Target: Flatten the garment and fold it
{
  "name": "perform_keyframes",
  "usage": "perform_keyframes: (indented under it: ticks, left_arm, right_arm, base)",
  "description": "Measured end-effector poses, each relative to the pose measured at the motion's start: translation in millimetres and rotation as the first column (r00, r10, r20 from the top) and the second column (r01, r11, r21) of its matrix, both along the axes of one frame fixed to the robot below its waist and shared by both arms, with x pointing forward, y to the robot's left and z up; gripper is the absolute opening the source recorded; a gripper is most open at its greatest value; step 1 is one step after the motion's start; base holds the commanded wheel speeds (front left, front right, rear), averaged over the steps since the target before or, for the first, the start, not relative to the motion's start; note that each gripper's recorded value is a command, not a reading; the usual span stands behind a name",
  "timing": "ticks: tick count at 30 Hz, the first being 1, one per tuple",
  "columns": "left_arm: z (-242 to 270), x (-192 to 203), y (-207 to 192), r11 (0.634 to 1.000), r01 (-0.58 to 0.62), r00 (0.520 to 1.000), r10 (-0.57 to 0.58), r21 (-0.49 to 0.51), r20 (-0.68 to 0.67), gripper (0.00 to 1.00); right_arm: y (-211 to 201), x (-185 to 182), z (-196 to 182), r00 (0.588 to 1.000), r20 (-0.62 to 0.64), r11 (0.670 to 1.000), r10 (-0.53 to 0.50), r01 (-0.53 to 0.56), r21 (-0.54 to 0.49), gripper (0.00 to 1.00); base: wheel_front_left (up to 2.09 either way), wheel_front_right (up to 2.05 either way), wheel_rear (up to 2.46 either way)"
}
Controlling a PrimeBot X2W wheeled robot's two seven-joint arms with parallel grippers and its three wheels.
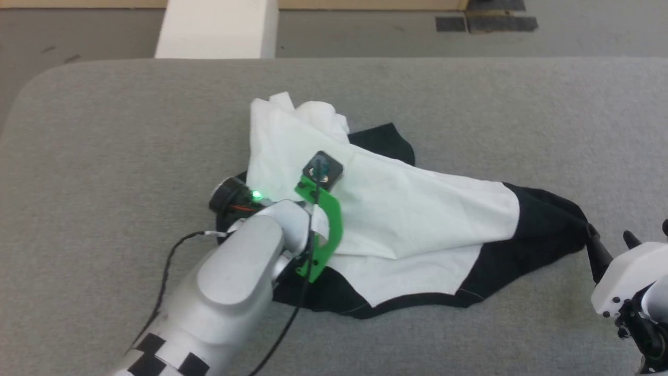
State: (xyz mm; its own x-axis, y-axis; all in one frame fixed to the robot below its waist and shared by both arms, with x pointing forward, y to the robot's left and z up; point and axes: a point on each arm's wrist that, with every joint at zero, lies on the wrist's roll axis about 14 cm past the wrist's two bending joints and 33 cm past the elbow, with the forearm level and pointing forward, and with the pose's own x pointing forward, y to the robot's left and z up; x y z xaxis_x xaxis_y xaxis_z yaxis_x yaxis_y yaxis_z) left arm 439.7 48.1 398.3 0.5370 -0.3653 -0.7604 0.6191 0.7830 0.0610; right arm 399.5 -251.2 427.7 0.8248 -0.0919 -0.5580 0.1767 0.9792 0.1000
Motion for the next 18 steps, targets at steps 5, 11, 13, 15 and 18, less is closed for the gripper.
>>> perform_keyframes:
  ticks: [5, 11, 13, 15, 18]
  left_arm:
    - [-20, 3, -2, 0.999, 0.025, 0.997, -0.022, 0.038, -0.074, 0.00]
    - [-18, 21, -11, 0.999, -0.007, 0.998, 0.003, -0.052, -0.063, 0.00]
    - [-12, 33, -10, 0.996, -0.041, 0.999, 0.040, -0.085, -0.021, 0.00]
    - [-7, 49, -4, 0.991, -0.085, 0.996, 0.087, -0.099, 0.013, 0.00]
    - [8, 78, 7, 0.982, -0.142, 0.984, 0.154, -0.127, 0.085, 0.00]
  right_arm:
    - [-10, -5, -10, 0.999, -0.019, 1.000, -0.030, 0.030, -0.004, 1.00]
    - [-17, -8, -21, 0.998, -0.045, 0.999, -0.051, 0.051, -0.010, 1.00]
    - [-16, -7, -23, 0.998, -0.049, 0.999, -0.049, 0.048, -0.009, 1.00]
    - [-13, -3, -24, 0.998, -0.047, 0.999, -0.040, 0.040, -0.005, 1.00]
    - [-8, 4, -24, 0.999, -0.041, 1.000, -0.025, 0.025, -0.002, 1.00]
  base:
    - [0.00, 0.00, 0.00]
    - [0.00, 0.00, 0.00]
    - [0.00, 0.00, 0.00]
    - [0.00, 0.00, 0.00]
    - [0.00, 0.00, 0.00]
